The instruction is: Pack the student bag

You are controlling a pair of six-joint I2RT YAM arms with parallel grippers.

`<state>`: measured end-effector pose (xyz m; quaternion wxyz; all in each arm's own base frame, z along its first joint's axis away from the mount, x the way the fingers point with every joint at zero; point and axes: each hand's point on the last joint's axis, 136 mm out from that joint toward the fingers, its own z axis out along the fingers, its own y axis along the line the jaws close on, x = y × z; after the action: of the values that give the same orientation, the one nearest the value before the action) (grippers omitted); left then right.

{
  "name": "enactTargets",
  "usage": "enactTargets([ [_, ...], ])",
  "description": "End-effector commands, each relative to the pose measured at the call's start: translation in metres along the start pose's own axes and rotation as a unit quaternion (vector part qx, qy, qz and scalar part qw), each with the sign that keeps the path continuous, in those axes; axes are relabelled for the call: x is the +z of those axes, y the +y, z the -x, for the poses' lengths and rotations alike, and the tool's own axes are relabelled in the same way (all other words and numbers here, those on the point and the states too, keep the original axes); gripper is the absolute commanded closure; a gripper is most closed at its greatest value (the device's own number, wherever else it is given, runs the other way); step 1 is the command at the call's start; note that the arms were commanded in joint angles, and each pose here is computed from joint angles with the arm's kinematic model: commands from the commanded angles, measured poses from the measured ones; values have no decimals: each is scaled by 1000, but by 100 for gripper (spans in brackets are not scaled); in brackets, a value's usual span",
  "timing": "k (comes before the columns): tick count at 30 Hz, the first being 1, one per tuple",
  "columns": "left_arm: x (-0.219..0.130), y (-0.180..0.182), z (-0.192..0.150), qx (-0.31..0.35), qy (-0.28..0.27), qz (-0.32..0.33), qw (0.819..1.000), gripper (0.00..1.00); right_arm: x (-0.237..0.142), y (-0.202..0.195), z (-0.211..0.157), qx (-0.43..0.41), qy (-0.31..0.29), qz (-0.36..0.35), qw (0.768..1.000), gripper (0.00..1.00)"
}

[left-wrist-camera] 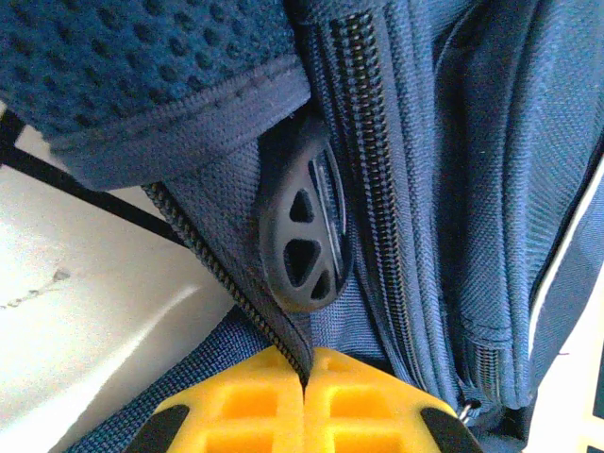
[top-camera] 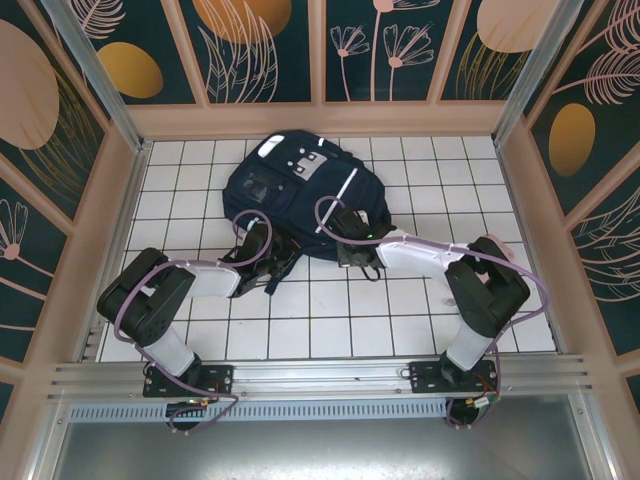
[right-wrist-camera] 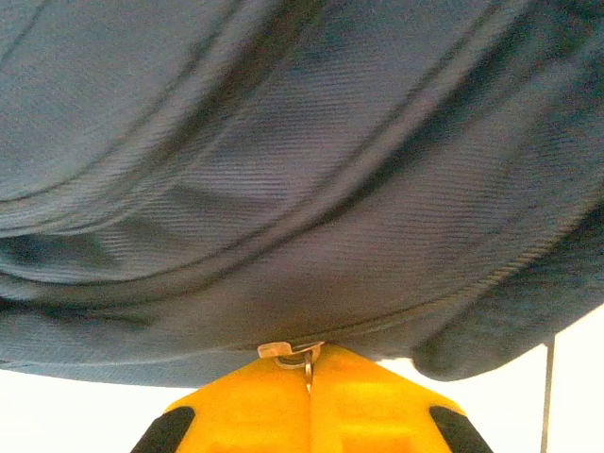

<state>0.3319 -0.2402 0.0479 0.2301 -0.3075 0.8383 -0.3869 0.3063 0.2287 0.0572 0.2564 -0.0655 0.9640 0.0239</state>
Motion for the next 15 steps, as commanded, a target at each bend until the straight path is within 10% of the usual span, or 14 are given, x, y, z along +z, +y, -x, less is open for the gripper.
enactTargets([
  [1, -13, 10, 38, 21, -71, 32, 997, 100, -14, -44, 8, 20, -17, -77, 997, 94],
  [15, -42, 23, 111, 68, -130, 82, 986, 100, 4, -73, 66, 24, -45, -67, 996, 97],
])
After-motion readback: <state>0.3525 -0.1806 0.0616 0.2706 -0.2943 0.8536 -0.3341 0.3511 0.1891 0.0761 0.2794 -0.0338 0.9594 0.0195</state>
